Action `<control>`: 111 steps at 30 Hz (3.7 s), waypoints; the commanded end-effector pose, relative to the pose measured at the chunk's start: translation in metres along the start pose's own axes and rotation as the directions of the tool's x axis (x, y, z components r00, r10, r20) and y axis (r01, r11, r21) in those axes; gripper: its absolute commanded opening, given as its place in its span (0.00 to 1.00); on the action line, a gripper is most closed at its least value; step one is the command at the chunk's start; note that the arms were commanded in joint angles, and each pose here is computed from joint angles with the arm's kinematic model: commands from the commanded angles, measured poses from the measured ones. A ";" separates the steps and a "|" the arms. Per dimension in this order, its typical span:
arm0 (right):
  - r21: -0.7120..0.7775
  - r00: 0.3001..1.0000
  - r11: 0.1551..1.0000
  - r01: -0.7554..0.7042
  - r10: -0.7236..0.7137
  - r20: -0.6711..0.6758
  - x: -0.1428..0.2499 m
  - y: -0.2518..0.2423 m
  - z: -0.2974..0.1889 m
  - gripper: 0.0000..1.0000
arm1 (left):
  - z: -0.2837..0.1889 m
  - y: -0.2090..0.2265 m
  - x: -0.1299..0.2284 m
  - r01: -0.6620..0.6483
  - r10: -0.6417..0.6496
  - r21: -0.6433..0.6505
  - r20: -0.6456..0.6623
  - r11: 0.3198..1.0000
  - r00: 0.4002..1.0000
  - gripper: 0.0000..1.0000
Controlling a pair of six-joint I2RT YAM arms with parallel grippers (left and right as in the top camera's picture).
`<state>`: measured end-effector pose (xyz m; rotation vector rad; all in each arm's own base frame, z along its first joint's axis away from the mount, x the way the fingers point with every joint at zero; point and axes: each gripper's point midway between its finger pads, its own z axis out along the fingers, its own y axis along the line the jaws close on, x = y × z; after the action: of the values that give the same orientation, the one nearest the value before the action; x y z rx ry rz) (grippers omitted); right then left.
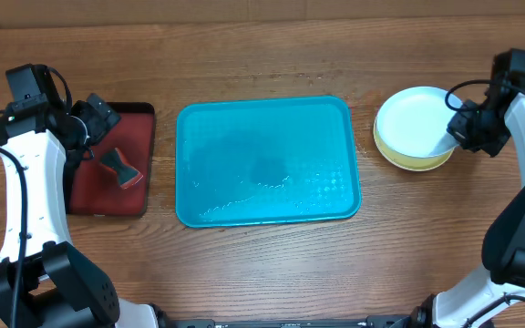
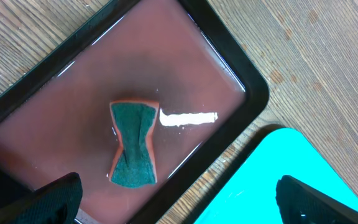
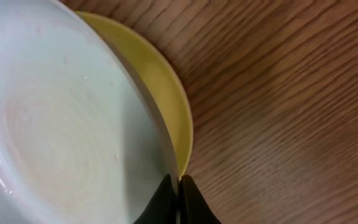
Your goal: Clean dirty plates on tray and stack at the side
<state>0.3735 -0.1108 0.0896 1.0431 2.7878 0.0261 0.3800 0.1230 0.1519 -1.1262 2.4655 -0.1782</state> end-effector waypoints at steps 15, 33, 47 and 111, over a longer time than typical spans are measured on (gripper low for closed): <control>-0.225 0.994 0.974 -0.026 0.001 -0.111 0.030 0.030 0.003 1.00 | 0.001 -0.002 -0.001 0.003 -0.003 0.007 -0.004 1.000 1.000 1.00; -0.243 0.930 0.903 0.355 -0.368 -0.007 0.180 0.046 -0.153 1.00 | 0.001 -0.002 -0.001 0.003 -0.003 0.007 -0.004 1.000 1.000 1.00; -0.333 0.850 0.819 0.467 -0.519 -0.086 0.242 0.055 -0.171 1.00 | 0.001 -0.002 -0.001 0.003 -0.003 0.007 -0.003 1.000 1.000 1.00; -0.259 0.318 0.569 0.781 -0.004 0.948 0.198 0.027 -0.165 1.00 | 0.001 -0.002 -0.001 0.003 -0.003 0.007 -0.004 1.000 1.000 1.00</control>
<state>0.2156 0.0482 0.2249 -0.0604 1.6425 0.3621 0.3801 0.1229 0.1517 -1.1259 2.4665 -0.1791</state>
